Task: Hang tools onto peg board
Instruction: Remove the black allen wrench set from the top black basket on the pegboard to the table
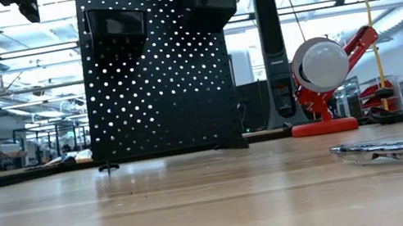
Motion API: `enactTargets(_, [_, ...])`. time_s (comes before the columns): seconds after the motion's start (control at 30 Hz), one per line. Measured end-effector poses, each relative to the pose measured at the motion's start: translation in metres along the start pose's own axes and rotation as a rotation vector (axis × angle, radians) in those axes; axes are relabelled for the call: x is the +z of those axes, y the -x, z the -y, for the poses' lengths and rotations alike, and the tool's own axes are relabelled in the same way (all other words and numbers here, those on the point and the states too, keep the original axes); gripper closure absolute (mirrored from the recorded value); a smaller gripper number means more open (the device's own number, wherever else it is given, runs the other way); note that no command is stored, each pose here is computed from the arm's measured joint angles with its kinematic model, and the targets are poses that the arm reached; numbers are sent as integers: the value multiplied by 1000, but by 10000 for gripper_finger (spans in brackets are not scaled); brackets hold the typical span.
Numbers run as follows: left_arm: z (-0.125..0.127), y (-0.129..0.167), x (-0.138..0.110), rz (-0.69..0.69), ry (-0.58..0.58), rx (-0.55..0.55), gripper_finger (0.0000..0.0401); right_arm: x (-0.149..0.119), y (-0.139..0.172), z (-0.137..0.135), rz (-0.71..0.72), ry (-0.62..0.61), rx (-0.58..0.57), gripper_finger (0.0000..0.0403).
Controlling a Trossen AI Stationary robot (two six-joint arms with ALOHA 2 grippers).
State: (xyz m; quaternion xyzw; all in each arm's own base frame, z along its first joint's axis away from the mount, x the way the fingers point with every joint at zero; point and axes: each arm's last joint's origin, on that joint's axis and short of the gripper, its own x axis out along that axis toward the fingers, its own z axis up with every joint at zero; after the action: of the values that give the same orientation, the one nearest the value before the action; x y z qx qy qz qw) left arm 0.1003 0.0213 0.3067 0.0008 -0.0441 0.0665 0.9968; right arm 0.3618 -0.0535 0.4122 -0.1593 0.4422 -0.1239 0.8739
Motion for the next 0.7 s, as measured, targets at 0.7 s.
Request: enactTargets(0.7, [0,0,0,2,3,0,388,7,-17,-12,5,149,20,401])
